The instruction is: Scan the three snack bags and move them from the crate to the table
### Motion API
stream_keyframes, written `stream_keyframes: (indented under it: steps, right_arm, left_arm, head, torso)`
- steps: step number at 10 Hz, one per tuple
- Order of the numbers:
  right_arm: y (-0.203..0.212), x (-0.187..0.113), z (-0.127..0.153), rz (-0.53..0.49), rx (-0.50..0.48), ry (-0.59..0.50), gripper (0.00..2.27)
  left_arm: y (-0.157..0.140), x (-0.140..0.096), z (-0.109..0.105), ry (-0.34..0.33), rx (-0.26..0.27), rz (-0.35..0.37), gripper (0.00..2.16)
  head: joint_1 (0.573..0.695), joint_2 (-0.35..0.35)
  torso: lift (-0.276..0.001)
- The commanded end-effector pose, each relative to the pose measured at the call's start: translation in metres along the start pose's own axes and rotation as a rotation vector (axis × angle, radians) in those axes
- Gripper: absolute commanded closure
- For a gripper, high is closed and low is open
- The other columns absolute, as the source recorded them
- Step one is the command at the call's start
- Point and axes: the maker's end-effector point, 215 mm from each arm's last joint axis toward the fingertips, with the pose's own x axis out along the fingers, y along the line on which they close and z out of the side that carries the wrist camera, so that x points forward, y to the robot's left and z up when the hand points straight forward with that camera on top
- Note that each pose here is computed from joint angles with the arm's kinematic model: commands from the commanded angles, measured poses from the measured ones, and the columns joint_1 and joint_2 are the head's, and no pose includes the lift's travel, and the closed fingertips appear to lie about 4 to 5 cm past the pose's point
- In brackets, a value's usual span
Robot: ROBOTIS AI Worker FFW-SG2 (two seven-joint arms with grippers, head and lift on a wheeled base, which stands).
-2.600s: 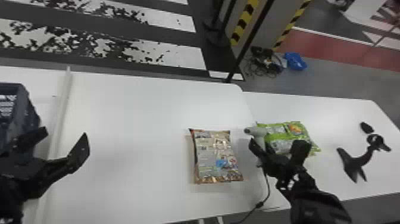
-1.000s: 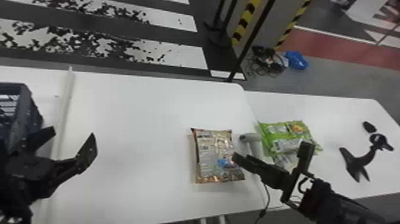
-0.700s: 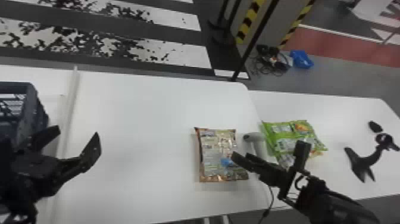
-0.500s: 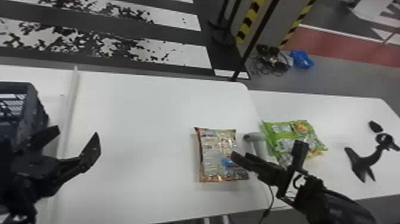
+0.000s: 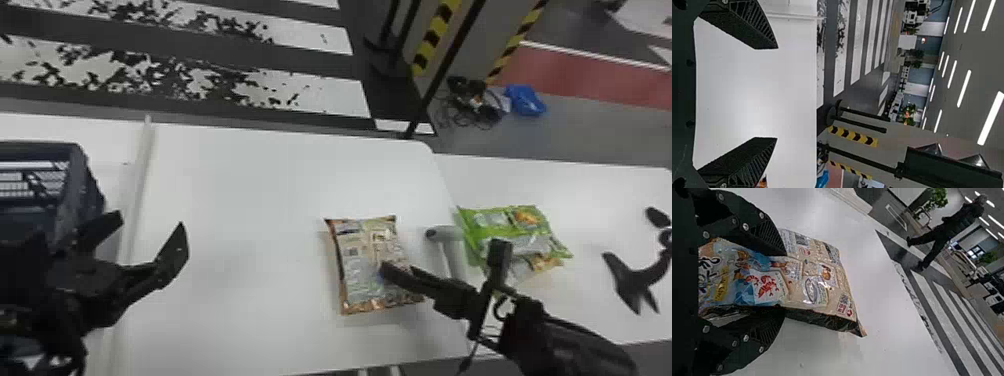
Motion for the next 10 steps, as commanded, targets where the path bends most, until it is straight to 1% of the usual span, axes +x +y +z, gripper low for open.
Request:
stream_keyframes:
  steps: [1, 2, 3, 4, 5, 6, 7, 8, 9, 10]
  right_arm:
    - [0.012, 0.002, -0.002, 0.045, 0.046, 0.011, 2.24]
    - [0.027, -0.001, -0.009, 0.075, 0.088, 0.042, 2.24]
    - [0.041, -0.003, -0.007, 0.100, 0.099, 0.050, 2.24]
    - [0.053, -0.011, 0.009, 0.144, 0.157, 0.018, 2.24]
    - [0.058, -0.024, 0.044, 0.178, 0.201, -0.054, 2.24]
    - [0.050, -0.040, 0.089, 0.183, 0.231, -0.167, 2.24]
    - [0.023, -0.062, 0.139, 0.169, 0.290, -0.344, 2.24]
    - [-0.013, -0.089, 0.181, 0.135, 0.354, -0.537, 2.24]
    - [-0.064, -0.121, 0.217, -0.007, 0.324, -0.720, 2.24]
    - [-0.118, -0.153, 0.229, -0.194, 0.309, -0.853, 2.24]
  left_arm:
    - [0.002, 0.000, -0.003, 0.005, -0.002, 0.005, 0.03]
    - [0.002, 0.000, -0.007, 0.012, -0.003, 0.005, 0.03]
    - [0.004, 0.000, -0.008, 0.012, -0.005, 0.009, 0.03]
    - [0.003, 0.000, -0.007, 0.011, -0.005, 0.007, 0.03]
    - [0.002, 0.000, -0.006, 0.011, -0.004, 0.007, 0.03]
    - [0.001, -0.001, -0.005, 0.011, -0.002, 0.004, 0.03]
    - [0.001, -0.002, -0.008, 0.016, -0.001, 0.004, 0.03]
    - [0.002, -0.003, -0.010, 0.020, 0.004, 0.007, 0.03]
    - [0.003, -0.003, -0.013, 0.026, 0.004, 0.012, 0.03]
    - [0.004, -0.002, -0.014, 0.028, 0.002, 0.017, 0.03]
  head:
    - [0.695, -0.252]
    - [0.695, -0.239]
    - [0.695, -0.232]
    - [0.695, -0.220]
    - [0.695, -0.213]
    - [0.695, -0.212]
    - [0.695, -0.222]
    - [0.695, -0.257]
    - [0.695, -0.312]
    - [0.695, -0.350]
  torso:
    - [-0.062]
    - [-0.062]
    - [-0.062]
    - [-0.062]
    - [-0.062]
    - [-0.062]
    - [-0.062]
    - [-0.062]
    - [-0.062]
    - [-0.062]
